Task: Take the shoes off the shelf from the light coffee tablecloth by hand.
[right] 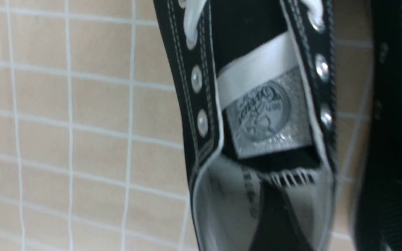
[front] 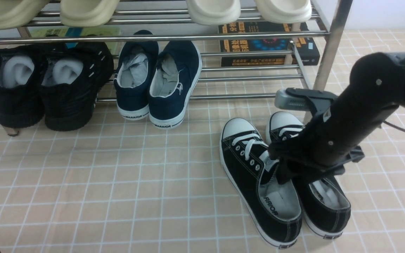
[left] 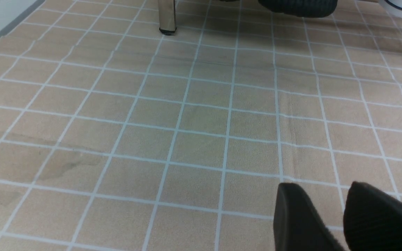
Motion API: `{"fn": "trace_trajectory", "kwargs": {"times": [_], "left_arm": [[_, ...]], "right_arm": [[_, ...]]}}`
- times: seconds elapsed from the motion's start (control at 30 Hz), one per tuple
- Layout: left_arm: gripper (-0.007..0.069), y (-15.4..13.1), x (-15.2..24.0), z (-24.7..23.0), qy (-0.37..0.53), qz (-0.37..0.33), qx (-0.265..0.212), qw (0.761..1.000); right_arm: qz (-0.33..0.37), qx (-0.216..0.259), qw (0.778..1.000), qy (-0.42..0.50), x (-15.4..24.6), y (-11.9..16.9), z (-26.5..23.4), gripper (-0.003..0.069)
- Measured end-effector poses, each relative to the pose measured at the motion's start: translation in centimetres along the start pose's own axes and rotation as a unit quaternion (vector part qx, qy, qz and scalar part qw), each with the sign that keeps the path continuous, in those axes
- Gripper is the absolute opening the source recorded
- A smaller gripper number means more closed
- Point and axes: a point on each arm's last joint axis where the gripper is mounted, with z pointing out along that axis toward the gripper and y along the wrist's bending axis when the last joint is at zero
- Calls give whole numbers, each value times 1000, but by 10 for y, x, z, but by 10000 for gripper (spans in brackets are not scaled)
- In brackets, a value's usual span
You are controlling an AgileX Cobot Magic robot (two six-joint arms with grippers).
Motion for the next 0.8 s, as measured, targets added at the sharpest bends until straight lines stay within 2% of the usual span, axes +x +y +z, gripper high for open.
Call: {"fn": "trace_trajectory", "kwargs": {"times": [0.13,0.33,0.4,0.43,0.47,0.5,0.6,0.8], "left_arm": [[240,0,0,0,0,0,0,1000],[240,0,0,0,0,0,0,1000],[240,0,0,0,0,0,0,1000],[240,0,0,0,0,0,0,1000],[240,0,0,0,0,0,0,1000],[240,0,0,0,0,0,0,1000],[240,0,0,0,0,0,0,1000],[240,0,0,0,0,0,0,1000]], "right_arm": [[-30,-3,1000,5,-4,-1,-33,349],[-73,8,997,1,11,-6,-88,146],[-84,12,996,-15,17,-6,-101,104],[-93,17,995,-38,25,-6,-116,40],[-94,17,995,-41,26,-6,-119,40],[-101,18,993,-62,36,-6,-133,-1],[-113,18,988,-102,58,-6,-160,-16],[-141,19,963,-229,146,-24,-211,-16]]}}
